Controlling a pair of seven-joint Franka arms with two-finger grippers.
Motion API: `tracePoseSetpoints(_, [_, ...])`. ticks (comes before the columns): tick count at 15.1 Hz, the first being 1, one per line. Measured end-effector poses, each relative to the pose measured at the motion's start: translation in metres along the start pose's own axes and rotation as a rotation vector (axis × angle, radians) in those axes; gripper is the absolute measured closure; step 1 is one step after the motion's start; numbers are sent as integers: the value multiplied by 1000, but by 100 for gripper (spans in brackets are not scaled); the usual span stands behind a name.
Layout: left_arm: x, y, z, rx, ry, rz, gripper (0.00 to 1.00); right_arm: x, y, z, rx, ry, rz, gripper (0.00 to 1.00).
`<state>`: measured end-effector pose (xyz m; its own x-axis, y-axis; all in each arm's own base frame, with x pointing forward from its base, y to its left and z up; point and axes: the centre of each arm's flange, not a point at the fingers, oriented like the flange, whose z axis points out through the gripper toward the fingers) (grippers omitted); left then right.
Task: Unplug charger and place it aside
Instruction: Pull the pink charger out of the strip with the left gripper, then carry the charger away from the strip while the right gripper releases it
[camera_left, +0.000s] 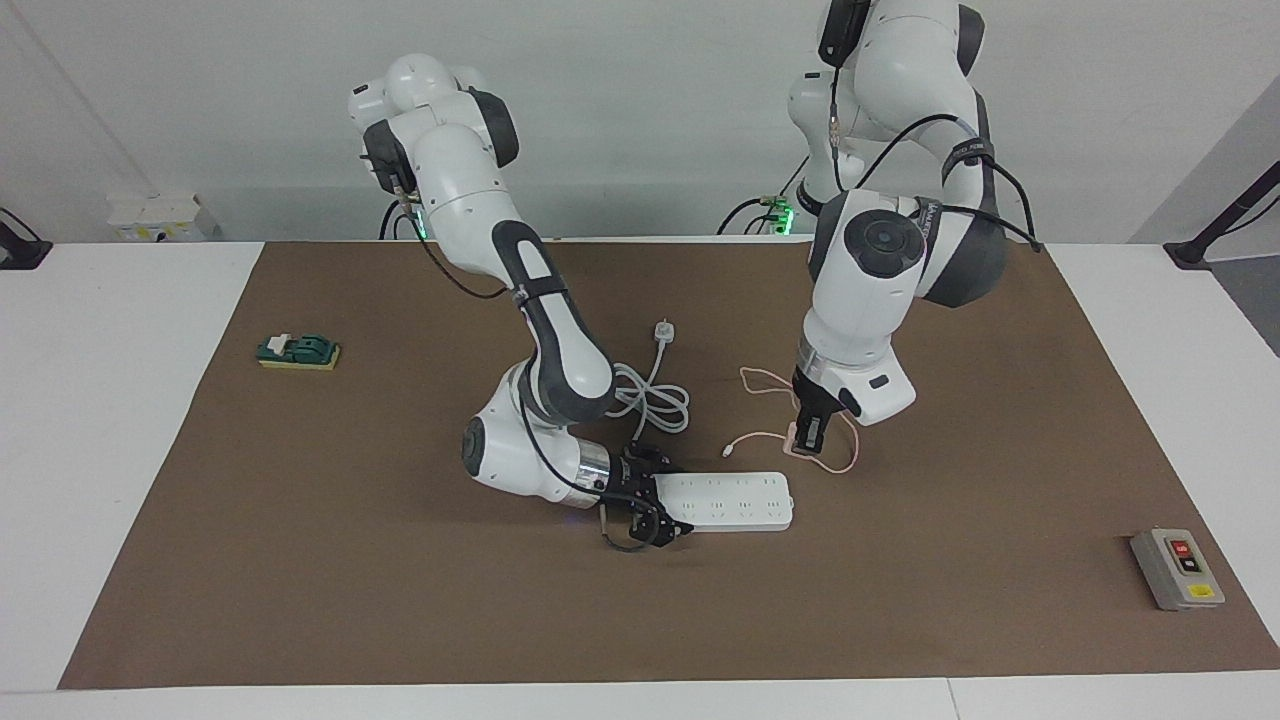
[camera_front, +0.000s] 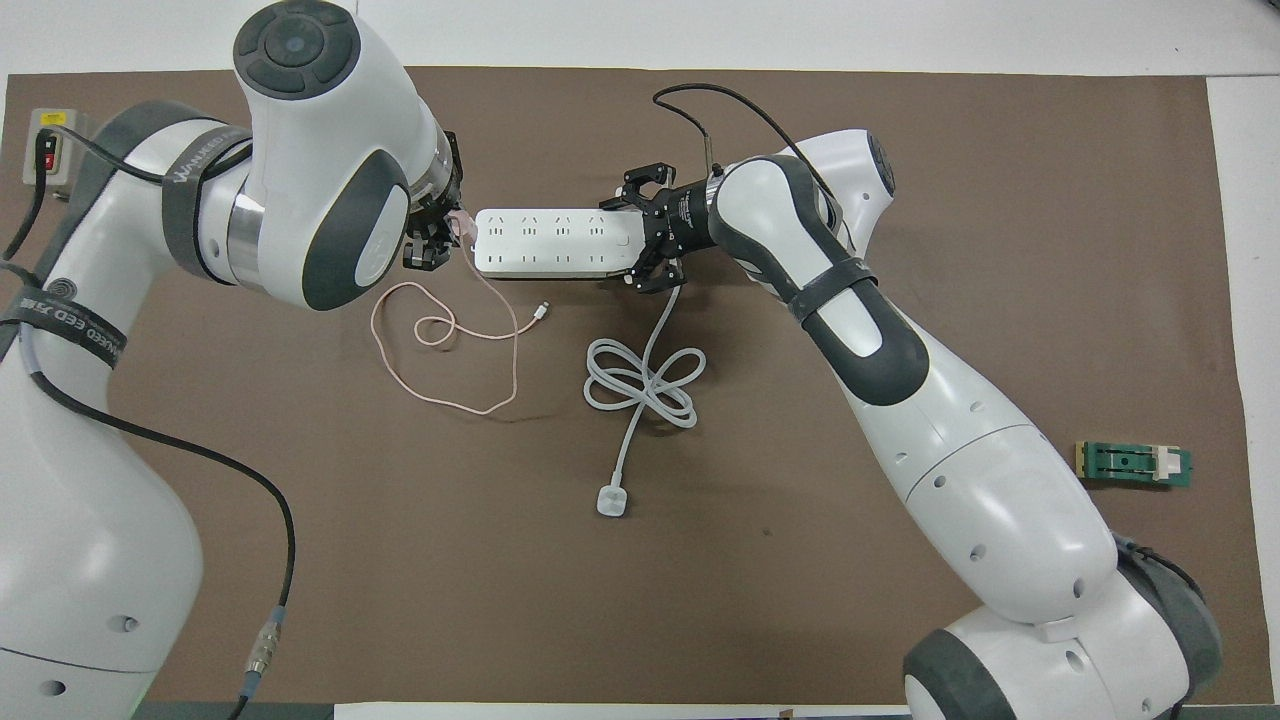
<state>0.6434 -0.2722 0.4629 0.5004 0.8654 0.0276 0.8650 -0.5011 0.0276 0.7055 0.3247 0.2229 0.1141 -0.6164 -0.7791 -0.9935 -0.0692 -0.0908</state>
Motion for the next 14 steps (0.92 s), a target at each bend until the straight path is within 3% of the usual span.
tracePoseSetpoints(9, [-11,-44,-44,38,-4,562,71,0,-1,-4,-6,-4,0,0])
tracePoseSetpoints(14, [30,-112,-60,-3,-7,766,71,-5,-11,-40,-26,-25,-5,0])
